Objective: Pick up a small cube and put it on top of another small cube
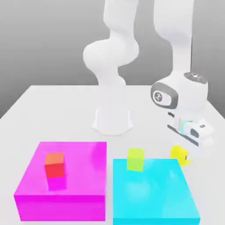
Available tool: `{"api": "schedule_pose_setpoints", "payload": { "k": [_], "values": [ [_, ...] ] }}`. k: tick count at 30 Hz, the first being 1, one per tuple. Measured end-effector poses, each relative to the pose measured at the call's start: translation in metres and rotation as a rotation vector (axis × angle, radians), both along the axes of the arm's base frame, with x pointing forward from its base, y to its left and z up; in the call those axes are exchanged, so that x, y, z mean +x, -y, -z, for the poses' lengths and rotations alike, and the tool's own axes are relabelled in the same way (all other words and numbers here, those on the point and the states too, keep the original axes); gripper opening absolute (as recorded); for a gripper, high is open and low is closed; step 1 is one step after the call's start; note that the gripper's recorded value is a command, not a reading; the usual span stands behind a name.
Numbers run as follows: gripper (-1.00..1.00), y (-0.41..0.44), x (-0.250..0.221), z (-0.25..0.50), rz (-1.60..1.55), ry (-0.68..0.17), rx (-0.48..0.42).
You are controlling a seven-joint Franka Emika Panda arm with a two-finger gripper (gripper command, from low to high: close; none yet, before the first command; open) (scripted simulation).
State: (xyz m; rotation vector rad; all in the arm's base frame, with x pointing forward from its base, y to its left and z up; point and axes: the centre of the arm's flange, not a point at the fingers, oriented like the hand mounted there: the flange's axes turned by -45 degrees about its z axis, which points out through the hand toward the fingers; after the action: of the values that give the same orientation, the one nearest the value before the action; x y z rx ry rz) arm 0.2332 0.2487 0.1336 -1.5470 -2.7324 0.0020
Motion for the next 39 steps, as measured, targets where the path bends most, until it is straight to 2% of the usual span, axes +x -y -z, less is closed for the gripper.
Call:
{"api": "schedule_pose_setpoints", "payload": {
  "k": [9, 18, 24, 28, 33, 39],
  "values": [
    [-1.00, -0.003, 0.004, -0.063, 0.004, 0.011, 0.002],
    [-1.00, 0.078, 0.170, -0.074, 0.447, 0.010, -0.022],
    [-1.00, 0.187, 0.263, -0.080, 0.744, 0.008, -0.037],
    [-1.00, 0.283, 0.302, -0.084, 0.928, -0.002, -0.040],
    [-1.00, 0.407, 0.319, -0.091, 1.120, -0.014, -0.030],
    [-1.00, 0.551, 0.309, -0.098, 1.266, -0.004, -0.006]
  ]
}}
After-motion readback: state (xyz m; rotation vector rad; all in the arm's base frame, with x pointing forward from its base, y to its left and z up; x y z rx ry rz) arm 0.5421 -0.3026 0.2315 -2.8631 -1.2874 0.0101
